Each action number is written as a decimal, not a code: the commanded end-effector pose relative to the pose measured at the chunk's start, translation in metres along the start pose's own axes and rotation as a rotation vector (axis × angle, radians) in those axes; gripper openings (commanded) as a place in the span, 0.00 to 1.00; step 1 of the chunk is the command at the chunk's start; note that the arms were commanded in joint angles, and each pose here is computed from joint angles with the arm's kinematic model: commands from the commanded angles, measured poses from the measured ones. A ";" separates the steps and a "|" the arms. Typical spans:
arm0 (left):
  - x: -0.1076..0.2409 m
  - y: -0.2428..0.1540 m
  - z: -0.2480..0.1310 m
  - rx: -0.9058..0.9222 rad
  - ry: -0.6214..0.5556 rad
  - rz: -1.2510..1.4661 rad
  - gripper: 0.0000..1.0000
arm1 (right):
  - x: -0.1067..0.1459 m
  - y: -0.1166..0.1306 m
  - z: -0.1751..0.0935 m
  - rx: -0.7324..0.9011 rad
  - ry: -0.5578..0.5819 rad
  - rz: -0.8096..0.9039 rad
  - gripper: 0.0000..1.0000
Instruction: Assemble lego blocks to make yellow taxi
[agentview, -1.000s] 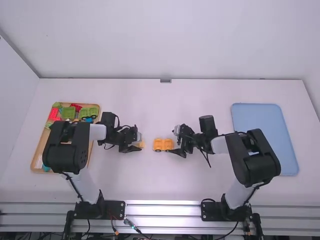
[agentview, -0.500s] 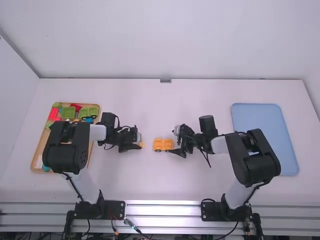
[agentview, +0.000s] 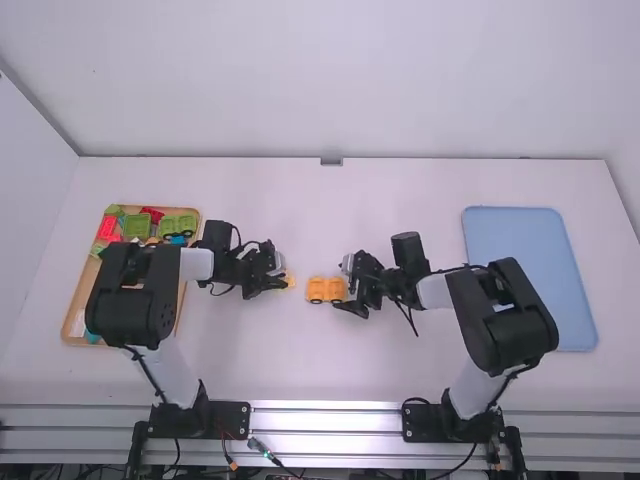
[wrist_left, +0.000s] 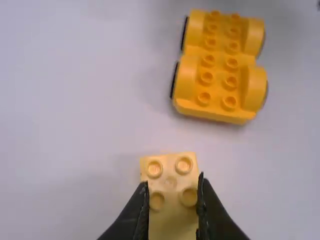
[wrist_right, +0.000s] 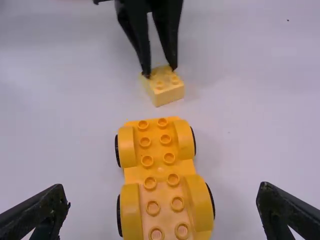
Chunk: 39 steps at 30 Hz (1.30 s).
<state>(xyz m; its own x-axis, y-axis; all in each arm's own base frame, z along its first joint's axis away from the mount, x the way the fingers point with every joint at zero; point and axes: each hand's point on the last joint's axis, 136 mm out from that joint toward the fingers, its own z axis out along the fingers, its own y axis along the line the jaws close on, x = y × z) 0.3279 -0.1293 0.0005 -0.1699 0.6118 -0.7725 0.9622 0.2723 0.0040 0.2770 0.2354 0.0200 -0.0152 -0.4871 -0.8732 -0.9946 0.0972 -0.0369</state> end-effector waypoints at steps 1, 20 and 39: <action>0.017 0.004 0.007 -0.028 0.126 -0.094 0.02 | 0.008 0.000 0.003 0.012 0.034 0.017 0.99; 0.014 0.006 0.012 -0.042 0.134 -0.089 0.99 | 0.007 -0.005 -0.002 0.022 0.021 0.024 0.99; 0.027 -0.006 0.017 -0.052 0.150 -0.115 0.68 | 0.004 -0.009 -0.002 0.031 0.016 0.023 0.99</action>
<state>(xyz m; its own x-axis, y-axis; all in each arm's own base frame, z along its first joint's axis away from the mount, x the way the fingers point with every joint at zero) 0.3381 -0.1291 -0.0178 -0.2534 0.6716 -0.6963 0.9291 0.3695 0.0183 0.2837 0.2299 0.0170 -0.0349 -0.5045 -0.8627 -0.9903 0.1336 -0.0381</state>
